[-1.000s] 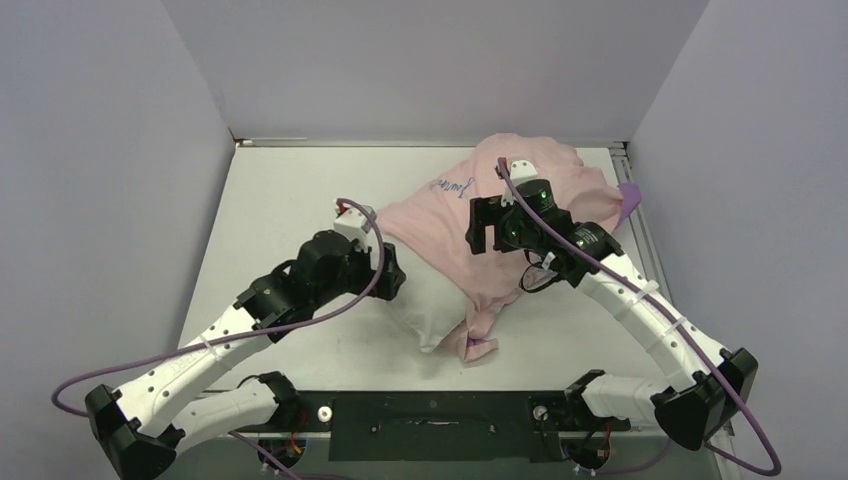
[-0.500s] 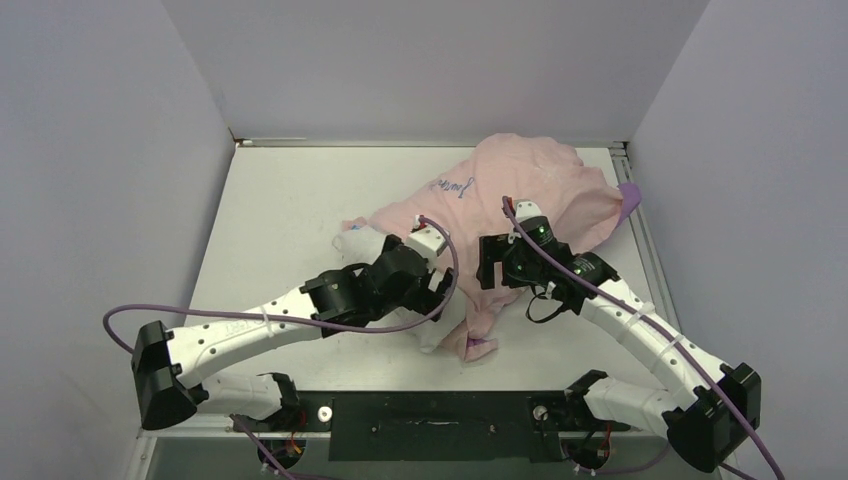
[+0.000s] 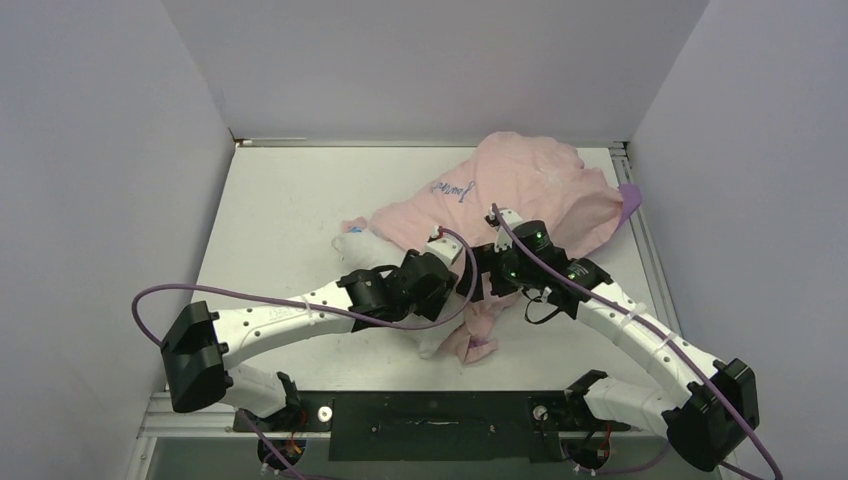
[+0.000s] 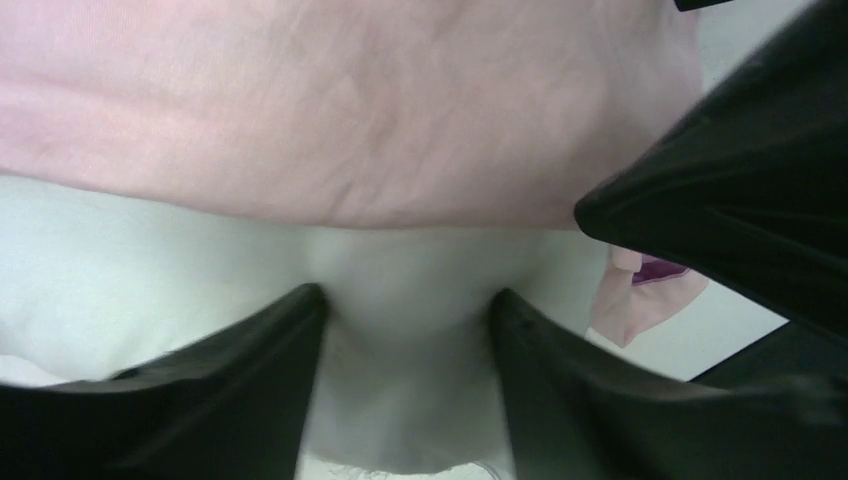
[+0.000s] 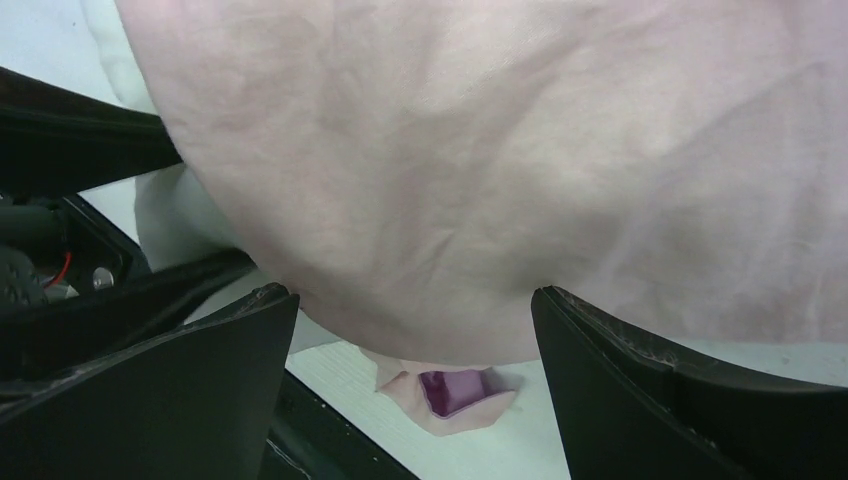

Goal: Remove the pillowcase from the pillow

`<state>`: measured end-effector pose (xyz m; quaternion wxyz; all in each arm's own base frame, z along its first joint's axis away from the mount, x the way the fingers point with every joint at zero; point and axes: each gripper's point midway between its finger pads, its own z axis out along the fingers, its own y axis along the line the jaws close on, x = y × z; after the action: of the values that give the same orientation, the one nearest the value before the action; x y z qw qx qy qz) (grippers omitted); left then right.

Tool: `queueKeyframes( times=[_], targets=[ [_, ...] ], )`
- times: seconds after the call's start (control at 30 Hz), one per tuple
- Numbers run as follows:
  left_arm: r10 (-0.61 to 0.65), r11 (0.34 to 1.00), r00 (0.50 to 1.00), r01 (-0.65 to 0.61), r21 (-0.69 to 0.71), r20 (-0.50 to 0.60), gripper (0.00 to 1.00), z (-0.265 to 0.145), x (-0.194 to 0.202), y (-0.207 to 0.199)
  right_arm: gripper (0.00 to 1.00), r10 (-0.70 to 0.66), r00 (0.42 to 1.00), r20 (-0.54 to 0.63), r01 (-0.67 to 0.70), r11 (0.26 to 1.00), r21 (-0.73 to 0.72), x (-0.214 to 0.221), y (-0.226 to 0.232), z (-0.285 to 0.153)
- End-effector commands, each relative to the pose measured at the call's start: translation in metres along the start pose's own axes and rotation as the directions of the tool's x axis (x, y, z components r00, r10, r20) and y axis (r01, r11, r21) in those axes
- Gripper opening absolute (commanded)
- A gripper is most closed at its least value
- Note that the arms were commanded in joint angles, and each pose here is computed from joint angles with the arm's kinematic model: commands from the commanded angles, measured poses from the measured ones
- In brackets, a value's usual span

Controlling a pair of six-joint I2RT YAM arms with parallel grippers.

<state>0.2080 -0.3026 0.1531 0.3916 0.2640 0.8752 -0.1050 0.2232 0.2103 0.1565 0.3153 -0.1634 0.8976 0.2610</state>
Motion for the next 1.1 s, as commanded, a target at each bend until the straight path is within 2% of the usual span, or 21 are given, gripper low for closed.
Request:
queueKeyframes(
  times=[0.0, 0.17, 0.2, 0.33, 0.5, 0.53, 0.6, 0.8, 0.87, 0.97, 1.0, 1.07],
  targets=[
    [-0.037, 0.998, 0.998, 0.035, -0.045, -0.045, 0.43, 0.011, 0.015, 0.012, 0.91, -0.03, 1.0, 0.004, 0.03, 0.998, -0.064, 0.002, 0.007, 0.011],
    [-0.058, 0.997, 0.998, 0.056, -0.059, -0.039, 0.0, 0.012, 0.012, 0.019, 0.98, -0.021, 0.998, -0.053, 0.022, 1.0, 0.004, 0.022, -0.011, 0.024],
    [-0.063, 0.996, 0.997, 0.061, -0.06, -0.038, 0.0, 0.011, 0.011, 0.021, 0.98, -0.02, 0.998, -0.064, 0.021, 1.0, 0.017, 0.026, -0.015, 0.026],
    [-0.083, 0.996, 0.996, 0.082, -0.045, -0.024, 0.0, 0.006, 0.002, 0.029, 0.74, -0.012, 0.996, -0.088, 0.018, 0.998, 0.068, 0.035, -0.028, 0.035],
    [-0.12, 0.992, 0.993, 0.12, -0.048, 0.001, 0.0, -0.007, -0.01, 0.052, 0.22, -0.011, 0.998, -0.058, 0.022, 0.981, 0.194, 0.021, -0.053, 0.035],
    [-0.127, 0.991, 0.992, 0.127, -0.048, 0.007, 0.0, -0.01, -0.014, 0.057, 0.14, -0.009, 0.999, -0.042, 0.019, 0.973, 0.23, 0.015, -0.059, 0.034],
    [-0.133, 0.99, 0.991, 0.134, -0.051, 0.014, 0.0, -0.017, -0.02, 0.067, 0.06, -0.001, 1.0, -0.007, 0.003, 0.955, 0.295, 0.002, -0.074, 0.028],
    [-0.128, 0.989, 0.989, 0.133, -0.071, 0.072, 0.0, -0.049, -0.047, 0.091, 0.05, 0.066, 0.985, 0.158, -0.128, 0.896, 0.424, -0.055, -0.123, -0.002],
    [-0.134, 0.988, 0.987, 0.14, -0.061, 0.089, 0.0, -0.057, -0.055, 0.094, 0.05, 0.056, 0.982, 0.18, -0.121, 0.921, 0.371, -0.071, -0.116, -0.004],
    [-0.142, 0.988, 0.984, 0.147, -0.04, 0.105, 0.0, -0.064, -0.066, 0.092, 0.06, 0.008, 0.981, 0.195, -0.049, 0.977, 0.207, -0.088, -0.08, -0.001],
    [-0.144, 0.988, 0.984, 0.148, -0.033, 0.105, 0.0, -0.064, -0.067, 0.09, 0.09, -0.005, 0.978, 0.209, -0.029, 0.988, 0.155, -0.092, -0.067, 0.0],
    [-0.152, 0.988, 0.983, 0.154, -0.014, 0.104, 0.0, -0.061, -0.07, 0.086, 0.21, -0.041, 0.969, 0.242, 0.022, 0.996, 0.081, -0.098, -0.04, -0.001]
  ],
)
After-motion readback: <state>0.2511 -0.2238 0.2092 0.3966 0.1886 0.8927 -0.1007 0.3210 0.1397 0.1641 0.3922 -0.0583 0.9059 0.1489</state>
